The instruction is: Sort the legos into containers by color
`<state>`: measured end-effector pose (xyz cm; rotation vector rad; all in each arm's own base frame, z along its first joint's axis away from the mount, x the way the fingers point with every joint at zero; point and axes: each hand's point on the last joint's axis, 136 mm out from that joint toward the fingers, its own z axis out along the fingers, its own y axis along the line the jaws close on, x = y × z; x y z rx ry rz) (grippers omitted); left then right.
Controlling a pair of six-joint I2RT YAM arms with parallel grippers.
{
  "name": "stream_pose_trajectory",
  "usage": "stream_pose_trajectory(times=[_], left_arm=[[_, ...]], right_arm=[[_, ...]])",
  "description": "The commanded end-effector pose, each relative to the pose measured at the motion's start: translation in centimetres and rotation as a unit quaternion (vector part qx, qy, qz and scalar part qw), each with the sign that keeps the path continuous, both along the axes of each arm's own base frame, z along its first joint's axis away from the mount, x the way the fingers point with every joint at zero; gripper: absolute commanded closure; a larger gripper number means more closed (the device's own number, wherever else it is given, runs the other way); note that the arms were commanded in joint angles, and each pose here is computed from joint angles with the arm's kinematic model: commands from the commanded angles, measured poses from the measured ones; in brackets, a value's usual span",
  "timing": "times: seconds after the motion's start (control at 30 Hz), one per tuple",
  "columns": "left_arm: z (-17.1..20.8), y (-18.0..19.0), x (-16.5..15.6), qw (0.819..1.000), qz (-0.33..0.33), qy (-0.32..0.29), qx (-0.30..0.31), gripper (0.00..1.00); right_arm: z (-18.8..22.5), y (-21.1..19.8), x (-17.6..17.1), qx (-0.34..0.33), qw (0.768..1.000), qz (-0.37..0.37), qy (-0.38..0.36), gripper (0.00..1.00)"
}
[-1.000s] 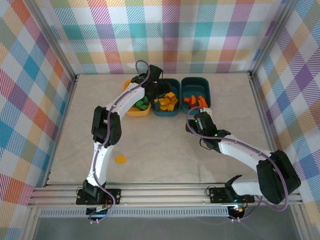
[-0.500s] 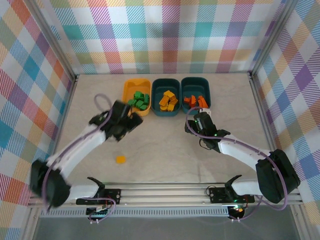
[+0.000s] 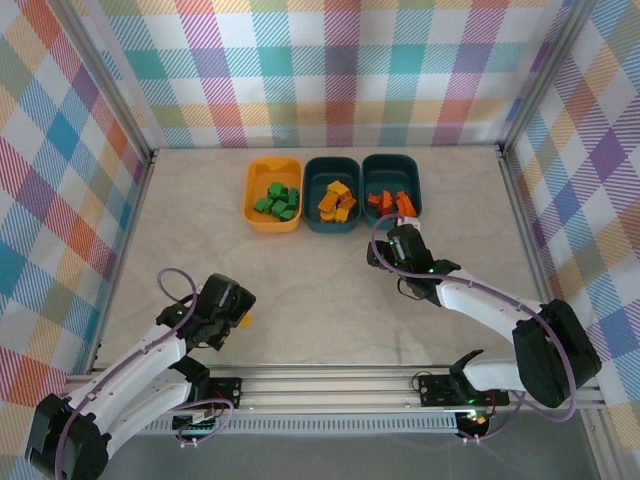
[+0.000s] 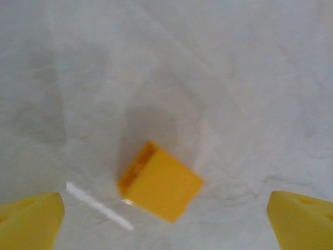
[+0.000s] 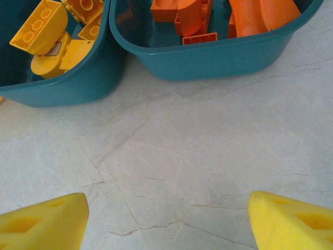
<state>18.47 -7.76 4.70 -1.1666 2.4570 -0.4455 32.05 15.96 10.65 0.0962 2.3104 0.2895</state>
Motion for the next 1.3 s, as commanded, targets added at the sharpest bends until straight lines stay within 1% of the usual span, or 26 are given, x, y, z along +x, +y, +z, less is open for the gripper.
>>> stream_pose_trajectory(times=[0.0, 0.07, 0.2, 0.33, 0.43, 0.57, 0.67, 0.8, 0.9, 1.1, 1.17, 1.27], left_arm=[[0.2, -1.1, 1.9, 0.998, -0.039, -0.039, -0.003, 0.01], [-0.2, -1.2, 1.9, 0.999, -0.046, -0.023, 0.005, 0.01], [-0.8, -1.5, 1.5, 0.999, -0.045, -0.003, -0.002, 0.03], [-0.5, -2.2, 1.7, 0.998, -0.055, -0.011, -0.019, 0.03], [-0.6, -2.9, 2.2, 0.997, -0.068, -0.016, -0.021, 0.03], [-0.8, -5.5, 3.8, 0.994, -0.091, -0.033, -0.046, 0.04], [-0.5, -8.1, 4.7, 0.991, -0.116, -0.038, -0.047, 0.05], [1.4, -11.1, 5.9, 0.986, -0.143, -0.064, -0.048, 0.05], [2.4, -13.4, 6.3, 0.982, -0.164, -0.078, -0.06, 0.05], [3.2, -17.1, 6.5, 0.972, -0.202, -0.087, -0.082, 0.05], [3.5, -17.7, 6.5, 0.97, -0.209, -0.088, -0.081, 0.06], [4.1, -16.9, 6.7, 0.972, -0.21, -0.092, -0.055, 0.05]], right_arm=[[0.4, 0.3, -0.1, 0.01, 1.0, 0.002, -0.01, 0.2], [0.4, 0.2, -0.1, 0.009, 1.0, 0.002, -0.01, 0.2], [0.6, 0.3, -0.2, 0.012, 1.0, 0.002, -0.012, 0.2], [0.8, 0.3, -0.2, 0.015, 1.0, 0.004, -0.014, 0.2], [0.7, 0.4, -0.2, 0.016, 1.0, 0.005, -0.013, 0.19], [0.5, 0.6, -0.2, 0.014, 1.0, 0.008, -0.009, 0.19], [0.4, 0.8, -0.2, 0.014, 1.0, 0.011, -0.008, 0.19], [0.4, 0.9, -0.2, 0.012, 1.0, 0.011, -0.009, 0.19], [0.4, 0.9, -0.2, 0.012, 1.0, 0.012, -0.008, 0.19], [0.2, 1.2, -0.1, 0.012, 1.0, 0.016, -0.003, 0.19], [0.2, 1.2, -0.1, 0.01, 1.0, 0.017, -0.004, 0.19], [0.2, 1.2, -0.1, 0.009, 1.0, 0.017, -0.003, 0.2]])
